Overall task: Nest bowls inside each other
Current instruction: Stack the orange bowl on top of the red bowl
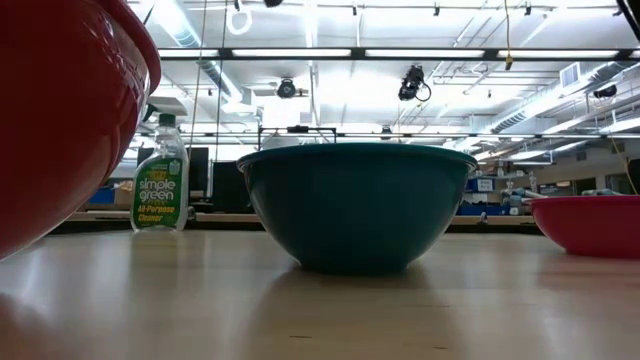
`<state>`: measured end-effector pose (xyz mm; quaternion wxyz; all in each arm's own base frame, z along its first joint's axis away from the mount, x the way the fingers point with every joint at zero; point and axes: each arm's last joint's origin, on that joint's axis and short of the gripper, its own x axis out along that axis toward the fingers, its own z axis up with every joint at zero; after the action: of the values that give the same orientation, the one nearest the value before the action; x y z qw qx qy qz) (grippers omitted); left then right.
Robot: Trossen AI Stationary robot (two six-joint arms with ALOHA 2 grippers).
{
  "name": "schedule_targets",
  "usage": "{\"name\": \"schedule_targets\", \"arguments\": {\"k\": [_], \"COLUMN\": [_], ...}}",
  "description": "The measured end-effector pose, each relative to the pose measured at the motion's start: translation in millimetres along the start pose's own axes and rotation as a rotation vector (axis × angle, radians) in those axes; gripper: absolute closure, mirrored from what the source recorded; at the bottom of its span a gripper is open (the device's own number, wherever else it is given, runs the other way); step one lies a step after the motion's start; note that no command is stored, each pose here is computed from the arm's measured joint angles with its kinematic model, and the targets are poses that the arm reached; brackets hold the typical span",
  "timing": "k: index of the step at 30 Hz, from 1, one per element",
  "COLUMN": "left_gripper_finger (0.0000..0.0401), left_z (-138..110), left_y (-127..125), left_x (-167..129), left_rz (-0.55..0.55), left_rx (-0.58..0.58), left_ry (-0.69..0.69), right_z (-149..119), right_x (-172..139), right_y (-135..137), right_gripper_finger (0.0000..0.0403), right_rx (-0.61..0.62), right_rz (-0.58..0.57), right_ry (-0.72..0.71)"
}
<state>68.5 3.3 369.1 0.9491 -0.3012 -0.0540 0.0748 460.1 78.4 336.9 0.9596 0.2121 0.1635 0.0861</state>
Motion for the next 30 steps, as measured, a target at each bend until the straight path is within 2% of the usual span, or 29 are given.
{"name": "schedule_targets", "arguments": {"k": [4, 8, 11, 14, 18, 20, 24, 30], "left_gripper_finger": [0.0193, 0.0193, 0.0193, 0.0193, 0.0193, 0.0193, 0.0193, 0.0193], "left_z": [-17, -25, -28, -28, -30, -30, -29, -29], "left_y": [1, 0, -1, -1, 2, 3, 2, 2], "left_x": [13, 22, 25, 25, 24, 24, 25, 25], "left_rz": [-0.047, -0.094, -0.099, -0.096, -0.045, -0.025, -0.03, -0.028], "left_rx": [-0.06, -0.081, -0.078, -0.079, -0.076, -0.073, -0.075, -0.079], "left_ry": [0.242, 0.373, 0.393, 0.402, 0.407, 0.396, 0.378, 0.38], "right_z": [-27, -55, -72, -85, -96, -99, -100, -94], "right_x": [28, 49, 58, 61, 60, 59, 59, 58], "right_y": [6, 11, 10, 3, -5, -10, -22, -38], "right_gripper_finger": [0.0375, 0.0375, 0.0375, 0.0375, 0.0374, 0.0373, 0.0365, 0.0361], "right_rx": [0.064, 0.082, 0.08, 0.054, -0.041, -0.079, -0.074, -0.043], "right_rz": [0.005, -0.032, -0.091, -0.197, -0.313, -0.331, -0.326, -0.357], "right_ry": [-0.004, 0.005, 0.032, 0.089, 0.179, 0.224, 0.284, 0.289]}}
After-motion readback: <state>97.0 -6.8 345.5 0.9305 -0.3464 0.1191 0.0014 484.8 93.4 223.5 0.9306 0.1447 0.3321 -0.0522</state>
